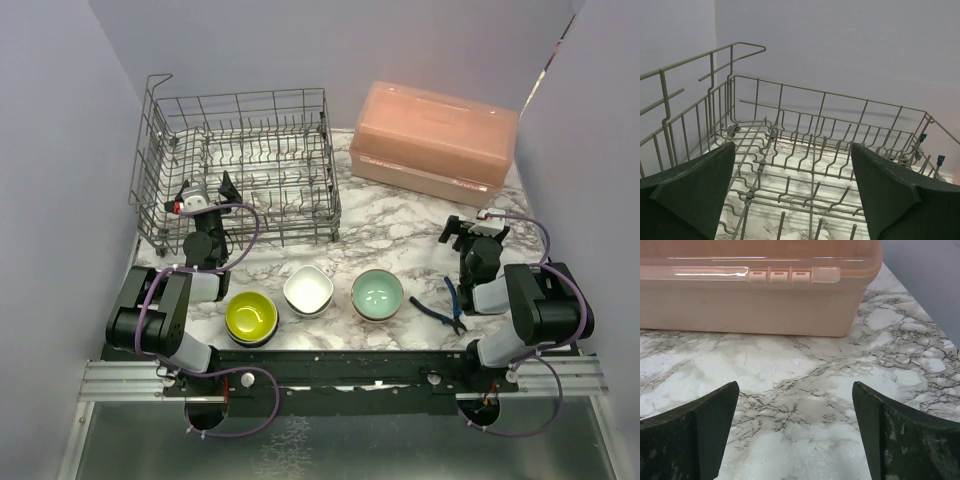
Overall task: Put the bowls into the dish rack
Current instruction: Move the dish rack to the center of the board.
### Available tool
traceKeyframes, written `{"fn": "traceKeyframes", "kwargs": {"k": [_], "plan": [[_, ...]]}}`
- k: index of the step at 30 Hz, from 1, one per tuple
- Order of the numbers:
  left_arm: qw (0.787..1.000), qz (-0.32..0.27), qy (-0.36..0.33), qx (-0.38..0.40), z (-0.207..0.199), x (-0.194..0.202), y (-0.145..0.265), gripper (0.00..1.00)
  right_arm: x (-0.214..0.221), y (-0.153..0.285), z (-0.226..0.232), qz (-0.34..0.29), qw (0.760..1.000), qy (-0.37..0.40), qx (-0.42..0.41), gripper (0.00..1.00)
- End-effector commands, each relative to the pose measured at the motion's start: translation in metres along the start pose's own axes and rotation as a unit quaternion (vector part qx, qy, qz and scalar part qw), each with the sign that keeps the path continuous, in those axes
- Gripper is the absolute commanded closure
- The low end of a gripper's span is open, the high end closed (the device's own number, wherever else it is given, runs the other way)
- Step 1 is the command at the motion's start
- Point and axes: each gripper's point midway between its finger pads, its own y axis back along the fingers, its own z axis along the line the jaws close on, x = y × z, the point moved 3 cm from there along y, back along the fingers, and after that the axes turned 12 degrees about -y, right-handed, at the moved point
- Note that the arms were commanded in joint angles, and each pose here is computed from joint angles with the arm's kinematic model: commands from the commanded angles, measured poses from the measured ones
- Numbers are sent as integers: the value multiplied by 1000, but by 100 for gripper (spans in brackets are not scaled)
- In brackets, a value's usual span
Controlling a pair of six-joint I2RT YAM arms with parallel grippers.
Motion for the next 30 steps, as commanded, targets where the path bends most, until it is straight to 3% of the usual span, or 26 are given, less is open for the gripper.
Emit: {"fn": "traceKeyframes", "kwargs": {"k": [1, 15, 23, 26, 30], "plan": [[972, 217, -86, 7, 15, 116, 62, 1, -8, -4, 4, -17, 1000, -2, -5, 0], [975, 205, -84, 25, 11, 109, 62, 1, -8, -3, 3, -17, 1000, -1, -5, 0], [977, 205, -53, 1, 12, 44, 36, 1, -48, 8, 17, -31, 999, 4, -34, 0], [985, 170, 4, -8, 12, 13, 32, 1, -75, 13, 24, -23, 996, -88, -10, 0], [987, 156, 44, 11, 3, -31, 17, 1, -96, 22, 41, -6, 992, -120, -46, 0]]}}
